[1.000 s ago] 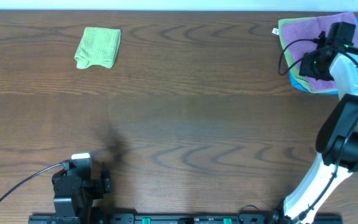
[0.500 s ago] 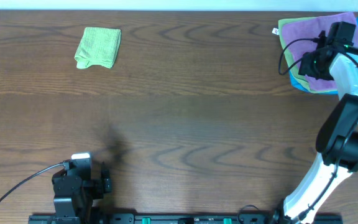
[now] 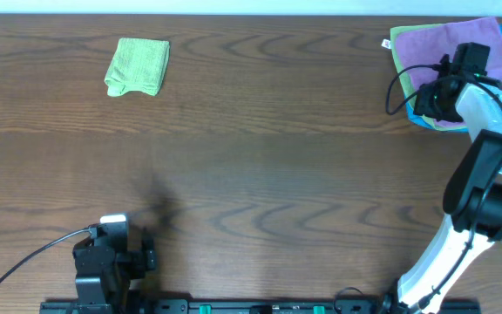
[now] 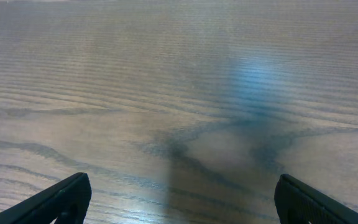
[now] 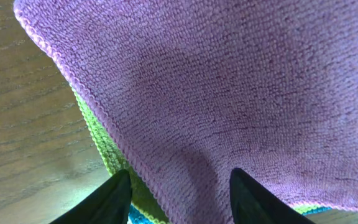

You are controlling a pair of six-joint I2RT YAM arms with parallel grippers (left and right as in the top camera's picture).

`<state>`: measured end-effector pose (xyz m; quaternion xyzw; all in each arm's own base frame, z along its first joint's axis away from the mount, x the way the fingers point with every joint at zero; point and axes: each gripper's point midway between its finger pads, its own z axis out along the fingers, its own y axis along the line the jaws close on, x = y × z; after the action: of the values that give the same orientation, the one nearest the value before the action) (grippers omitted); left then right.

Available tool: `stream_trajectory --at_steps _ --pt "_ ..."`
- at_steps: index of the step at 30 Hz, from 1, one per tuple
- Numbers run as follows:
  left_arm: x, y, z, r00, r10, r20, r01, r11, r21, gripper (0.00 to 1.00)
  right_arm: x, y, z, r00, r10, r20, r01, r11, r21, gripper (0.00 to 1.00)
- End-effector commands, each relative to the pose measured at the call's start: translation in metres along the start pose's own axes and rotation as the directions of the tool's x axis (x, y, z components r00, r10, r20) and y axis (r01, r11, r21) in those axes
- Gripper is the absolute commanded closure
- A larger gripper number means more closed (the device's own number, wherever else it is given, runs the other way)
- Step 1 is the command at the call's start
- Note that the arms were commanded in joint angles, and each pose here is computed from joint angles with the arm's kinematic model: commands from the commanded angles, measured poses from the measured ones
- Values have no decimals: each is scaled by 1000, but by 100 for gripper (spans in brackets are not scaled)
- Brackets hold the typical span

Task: Fold the cloth
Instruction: 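Lower the right gripper and pinch the purple cloth's near edge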

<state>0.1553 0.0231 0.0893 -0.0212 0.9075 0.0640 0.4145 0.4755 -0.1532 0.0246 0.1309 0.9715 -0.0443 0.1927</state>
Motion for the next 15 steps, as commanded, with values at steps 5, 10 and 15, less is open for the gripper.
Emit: stream_trajectory --at_steps 5,10,15 --pt "16 -3 1 998 36 -57 -36 999 14 5 0 -5 -4 1000 1 17 -1 1000 2 66" --pt "16 -3 1 998 36 -57 -36 999 14 5 -2 -5 -4 1000 1 27 -2 1000 3 98" --pt "16 -3 1 998 36 -57 -36 999 14 5 -3 -4 -6 1000 -1 30 1 1000 2 99"
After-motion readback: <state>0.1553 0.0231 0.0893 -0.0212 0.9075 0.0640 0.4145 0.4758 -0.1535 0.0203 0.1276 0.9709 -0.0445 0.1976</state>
